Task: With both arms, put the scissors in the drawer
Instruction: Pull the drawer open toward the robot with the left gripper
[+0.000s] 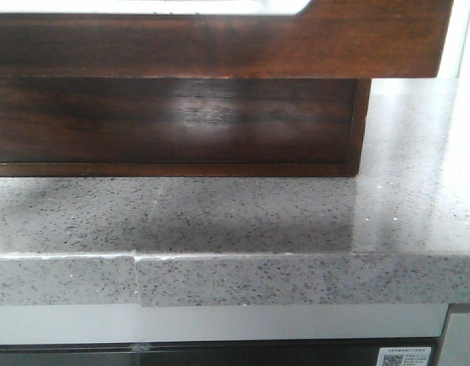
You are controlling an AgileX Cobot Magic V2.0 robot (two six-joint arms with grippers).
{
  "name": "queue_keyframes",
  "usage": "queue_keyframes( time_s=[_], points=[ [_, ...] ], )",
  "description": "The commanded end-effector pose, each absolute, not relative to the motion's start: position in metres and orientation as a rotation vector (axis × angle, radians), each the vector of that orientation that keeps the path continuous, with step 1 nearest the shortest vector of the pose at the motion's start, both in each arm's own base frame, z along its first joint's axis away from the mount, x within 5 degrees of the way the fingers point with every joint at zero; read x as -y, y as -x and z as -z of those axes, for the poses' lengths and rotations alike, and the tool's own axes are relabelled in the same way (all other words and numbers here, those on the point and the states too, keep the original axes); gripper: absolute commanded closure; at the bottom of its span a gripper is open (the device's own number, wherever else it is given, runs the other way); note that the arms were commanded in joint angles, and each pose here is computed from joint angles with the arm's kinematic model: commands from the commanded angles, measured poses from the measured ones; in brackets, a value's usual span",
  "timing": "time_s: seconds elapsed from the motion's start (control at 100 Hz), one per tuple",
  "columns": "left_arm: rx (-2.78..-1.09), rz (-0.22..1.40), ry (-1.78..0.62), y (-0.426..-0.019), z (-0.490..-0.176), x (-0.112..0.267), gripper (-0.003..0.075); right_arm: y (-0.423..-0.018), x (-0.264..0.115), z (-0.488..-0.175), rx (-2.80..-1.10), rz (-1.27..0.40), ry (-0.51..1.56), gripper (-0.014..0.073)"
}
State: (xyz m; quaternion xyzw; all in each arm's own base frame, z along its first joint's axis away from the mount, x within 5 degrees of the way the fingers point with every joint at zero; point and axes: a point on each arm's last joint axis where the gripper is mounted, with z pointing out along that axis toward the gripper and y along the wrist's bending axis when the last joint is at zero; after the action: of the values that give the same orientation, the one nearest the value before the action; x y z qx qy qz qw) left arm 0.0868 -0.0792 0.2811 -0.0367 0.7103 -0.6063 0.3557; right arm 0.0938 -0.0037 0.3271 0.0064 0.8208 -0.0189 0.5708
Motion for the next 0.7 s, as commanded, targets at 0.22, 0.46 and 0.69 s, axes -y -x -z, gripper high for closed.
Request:
queue_keyframes(
  time_s=[0.22, 0.46, 0.69],
  points=[
    [-1.748, 1.518, -0.124, -0.080, -0.300, 0.082, 0.0309, -0.097, 0.004, -0.343, -1.836, 0.055, -0.012, 0.0069],
    [-1.873, 1.368, -0.245, -0.078, -0.286, 0.083, 0.0310, -0.097, 0.004, -0.343, -1.836, 0.055, -0.012, 0.0069],
    [-2.018, 1.181, -0.358, -0.078, -0.281, 0.079, 0.0310, -0.097, 0.005, -0.342, -1.841, 0.068, -0.006, 0.0069]
  ],
)
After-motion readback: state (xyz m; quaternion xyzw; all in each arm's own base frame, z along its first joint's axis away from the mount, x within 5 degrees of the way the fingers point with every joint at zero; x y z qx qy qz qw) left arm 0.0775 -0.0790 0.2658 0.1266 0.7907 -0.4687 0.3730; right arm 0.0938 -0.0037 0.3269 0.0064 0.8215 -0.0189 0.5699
